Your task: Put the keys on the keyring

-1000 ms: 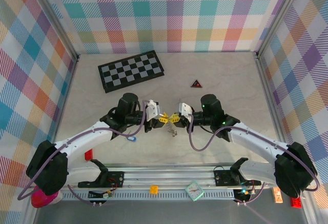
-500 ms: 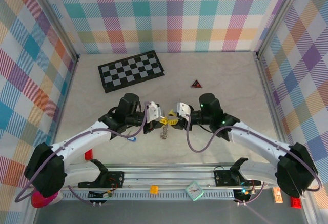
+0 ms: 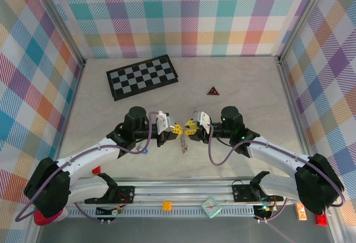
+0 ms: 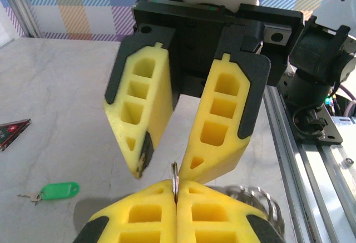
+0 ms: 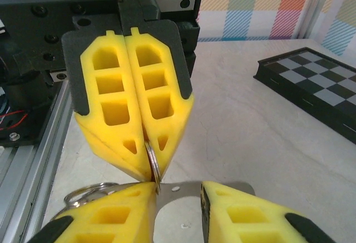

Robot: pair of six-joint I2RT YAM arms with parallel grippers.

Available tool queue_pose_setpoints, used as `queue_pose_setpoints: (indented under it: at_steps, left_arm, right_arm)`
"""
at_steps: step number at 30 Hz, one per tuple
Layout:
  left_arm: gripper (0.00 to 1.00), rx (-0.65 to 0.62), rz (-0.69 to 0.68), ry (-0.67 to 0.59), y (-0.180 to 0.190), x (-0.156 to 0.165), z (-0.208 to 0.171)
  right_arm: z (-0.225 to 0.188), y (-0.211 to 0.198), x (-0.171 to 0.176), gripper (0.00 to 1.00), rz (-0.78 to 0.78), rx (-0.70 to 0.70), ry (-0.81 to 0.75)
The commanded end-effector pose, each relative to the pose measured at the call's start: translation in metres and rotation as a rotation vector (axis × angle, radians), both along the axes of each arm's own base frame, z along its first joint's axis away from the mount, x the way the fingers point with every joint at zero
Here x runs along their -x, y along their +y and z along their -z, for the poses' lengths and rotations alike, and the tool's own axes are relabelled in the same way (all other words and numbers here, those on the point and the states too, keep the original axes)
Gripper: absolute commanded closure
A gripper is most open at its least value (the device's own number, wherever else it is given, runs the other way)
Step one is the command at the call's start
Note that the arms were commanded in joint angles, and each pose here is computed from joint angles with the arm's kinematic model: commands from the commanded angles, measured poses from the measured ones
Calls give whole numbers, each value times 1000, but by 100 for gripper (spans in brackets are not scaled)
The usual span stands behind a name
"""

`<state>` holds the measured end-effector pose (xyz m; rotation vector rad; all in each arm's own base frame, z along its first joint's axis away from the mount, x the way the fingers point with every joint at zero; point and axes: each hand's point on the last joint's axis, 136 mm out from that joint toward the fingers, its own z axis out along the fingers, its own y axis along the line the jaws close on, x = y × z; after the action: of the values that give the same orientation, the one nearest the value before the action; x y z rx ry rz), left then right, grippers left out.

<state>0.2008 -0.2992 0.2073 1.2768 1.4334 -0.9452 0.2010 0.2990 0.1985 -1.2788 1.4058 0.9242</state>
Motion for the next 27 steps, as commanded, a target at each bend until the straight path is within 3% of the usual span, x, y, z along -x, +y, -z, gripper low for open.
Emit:
queue_pose_setpoints:
  at_steps: [1, 7, 11, 18, 27]
  left_arm:
    - [100, 89, 65, -47, -7, 12, -23]
    - [100, 97, 75, -33, -8, 13, -22]
    - [100, 88, 64, -22, -8, 11, -17]
    - [84, 0, -10, -11, 0, 2, 1]
    - [84, -108, -43, -10, 8, 0, 11]
  right_arm:
    - [-12, 6, 5, 77, -47, -58, -9]
    - [-19, 9, 8, 86, -83, -89, 0]
    - [-20, 10, 11, 100, -103, -89, -5]
    - [-11, 5, 11, 100, -91, 18, -18]
    - [-1, 6, 13, 100, -111, 177, -22]
